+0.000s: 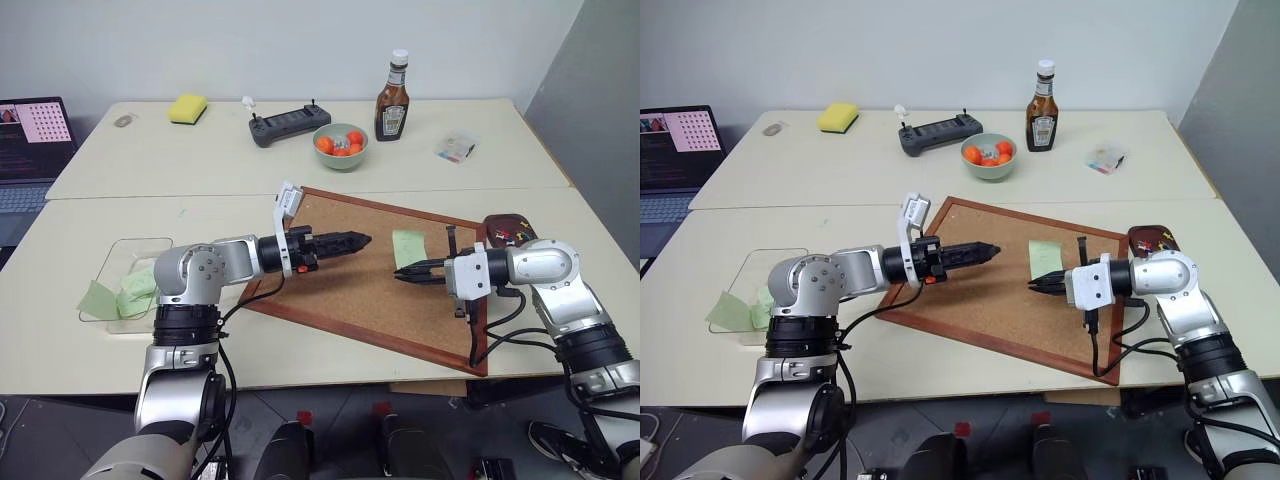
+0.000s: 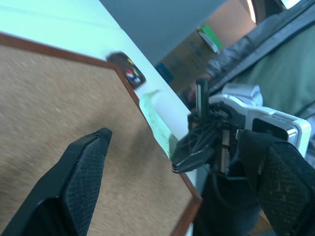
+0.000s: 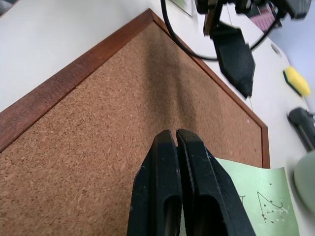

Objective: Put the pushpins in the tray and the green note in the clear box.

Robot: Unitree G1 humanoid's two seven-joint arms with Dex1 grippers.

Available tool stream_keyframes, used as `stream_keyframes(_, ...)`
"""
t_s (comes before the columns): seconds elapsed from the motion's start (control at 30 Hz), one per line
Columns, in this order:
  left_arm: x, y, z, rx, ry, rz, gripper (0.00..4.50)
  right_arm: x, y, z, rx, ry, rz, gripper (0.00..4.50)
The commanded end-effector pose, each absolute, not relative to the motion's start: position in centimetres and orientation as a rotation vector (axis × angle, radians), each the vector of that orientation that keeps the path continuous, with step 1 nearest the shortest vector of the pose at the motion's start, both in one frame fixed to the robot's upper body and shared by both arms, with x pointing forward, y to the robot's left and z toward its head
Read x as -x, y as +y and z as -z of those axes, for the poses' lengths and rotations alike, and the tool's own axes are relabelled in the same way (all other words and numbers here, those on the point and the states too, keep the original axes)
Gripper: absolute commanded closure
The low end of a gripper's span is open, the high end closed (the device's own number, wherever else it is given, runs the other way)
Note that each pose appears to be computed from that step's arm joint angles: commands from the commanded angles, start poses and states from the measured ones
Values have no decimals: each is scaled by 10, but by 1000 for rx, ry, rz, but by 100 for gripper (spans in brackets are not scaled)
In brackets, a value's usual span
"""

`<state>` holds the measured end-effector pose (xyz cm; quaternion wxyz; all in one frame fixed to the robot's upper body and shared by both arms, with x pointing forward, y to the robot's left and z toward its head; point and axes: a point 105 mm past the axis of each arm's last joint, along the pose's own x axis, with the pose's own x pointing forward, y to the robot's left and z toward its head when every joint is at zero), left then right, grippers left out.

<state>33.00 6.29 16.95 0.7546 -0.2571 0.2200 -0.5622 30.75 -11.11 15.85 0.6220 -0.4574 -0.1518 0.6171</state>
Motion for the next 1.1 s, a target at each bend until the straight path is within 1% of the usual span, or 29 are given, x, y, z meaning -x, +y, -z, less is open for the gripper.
stream_keyframes(0.03, -326, 51, -176, 567, 469, 1274, 23, -300, -97, -172, 1083, -447, -1456, 450)
stream_keyframes(0.27, -329, 38, -174, 566, 462, 1272, 23, -293, -79, -177, 1083, -513, -1487, 450)
stream_keyframes(0.4, -326, 31, -172, 537, 463, 1282, 23, -290, -75, -178, 1075, -531, -1494, 450)
stream_keyframes(0.5, -323, 31, -171, 537, 464, 1292, 61, -289, -75, -177, 1070, -533, -1492, 450)
stream_keyframes(0.6, -320, 34, -168, 511, 471, 1298, 119, -289, -75, -178, 1071, -536, -1490, 450)
stream_keyframes(0.67, -319, 35, -166, 510, 479, 1301, 145, -289, -76, -178, 1073, -537, -1491, 450)
stream_keyframes(0.73, -318, 34, -165, 511, 481, 1305, 190, -289, -76, -178, 1073, -536, -1492, 450)
stream_keyframes(0.77, -318, 34, -165, 511, 481, 1306, 204, -289, -76, -177, 1073, -536, -1493, 450)
stream_keyframes(0.8, -318, 34, -165, 508, 481, 1307, 230, -289, -76, -177, 1073, -536, -1494, 450)
stream_keyframes(0.9, -316, 34, -164, 501, 484, 1312, 273, -289, -76, -178, 1073, -537, -1495, 450)
stream_keyframes(0.93, -316, 34, -164, 500, 484, 1313, 299, -289, -76, -178, 1073, -538, -1496, 450)
stream_keyframes(1.1, -315, 33, -166, 506, 480, 1320, 387, -289, -74, -179, 1069, -543, -1497, 450)
